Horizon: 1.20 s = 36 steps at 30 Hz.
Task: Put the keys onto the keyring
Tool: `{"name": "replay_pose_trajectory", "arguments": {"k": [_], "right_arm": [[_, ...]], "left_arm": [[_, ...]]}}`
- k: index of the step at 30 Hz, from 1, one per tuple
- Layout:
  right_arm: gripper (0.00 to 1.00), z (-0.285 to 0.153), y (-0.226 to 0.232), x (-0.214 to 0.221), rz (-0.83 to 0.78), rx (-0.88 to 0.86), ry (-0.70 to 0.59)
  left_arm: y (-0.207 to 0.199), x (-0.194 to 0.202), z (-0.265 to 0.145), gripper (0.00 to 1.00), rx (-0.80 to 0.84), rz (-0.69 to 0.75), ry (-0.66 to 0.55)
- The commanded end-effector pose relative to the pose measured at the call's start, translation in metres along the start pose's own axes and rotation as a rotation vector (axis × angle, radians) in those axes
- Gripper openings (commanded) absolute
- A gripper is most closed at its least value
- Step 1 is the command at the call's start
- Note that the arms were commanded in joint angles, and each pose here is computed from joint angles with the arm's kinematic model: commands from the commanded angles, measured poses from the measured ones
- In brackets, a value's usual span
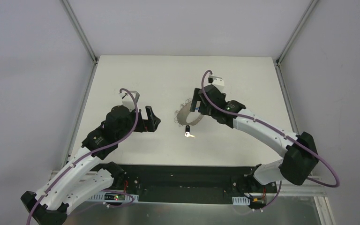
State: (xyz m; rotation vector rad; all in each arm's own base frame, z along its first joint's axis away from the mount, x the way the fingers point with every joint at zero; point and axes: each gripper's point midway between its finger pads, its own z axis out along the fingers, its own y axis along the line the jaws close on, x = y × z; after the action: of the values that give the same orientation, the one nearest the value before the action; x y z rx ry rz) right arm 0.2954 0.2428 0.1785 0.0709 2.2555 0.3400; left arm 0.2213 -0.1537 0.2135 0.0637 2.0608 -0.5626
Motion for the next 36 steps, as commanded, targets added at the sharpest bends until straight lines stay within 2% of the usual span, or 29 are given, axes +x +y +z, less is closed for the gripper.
{"name": "replay_pose_trajectory", "arguments": {"k": [1, 3, 8, 18, 26, 36], "right_arm": [[0.9, 0.021, -0.002, -0.016, 0.167, 0.066, -0.012], [0.87, 0.033, -0.005, -0.014, 0.173, 0.079, 0.005], [0.73, 0.056, 0.004, 0.007, 0.196, 0.06, 0.114], [0.67, 0.069, 0.038, 0.072, 0.388, -0.015, 0.314], [0.56, 0.084, 0.042, 0.104, 0.469, 0.019, 0.39], [0.43, 0.091, 0.043, 0.106, 0.514, 0.032, 0.379]], "left_arm": [[-0.005, -0.01, 0.0, 1.0, 0.015, -0.016, -0.031], [-0.004, -0.009, -0.001, 1.0, 0.014, -0.016, -0.031], [-0.002, -0.006, -0.001, 1.0, 0.011, -0.021, -0.032], [-0.003, -0.003, 0.002, 1.0, 0.016, -0.033, -0.02], [-0.004, 0.0, 0.002, 1.0, 0.024, -0.037, -0.01], [-0.005, 0.001, 0.003, 1.0, 0.03, -0.039, -0.005]]}}
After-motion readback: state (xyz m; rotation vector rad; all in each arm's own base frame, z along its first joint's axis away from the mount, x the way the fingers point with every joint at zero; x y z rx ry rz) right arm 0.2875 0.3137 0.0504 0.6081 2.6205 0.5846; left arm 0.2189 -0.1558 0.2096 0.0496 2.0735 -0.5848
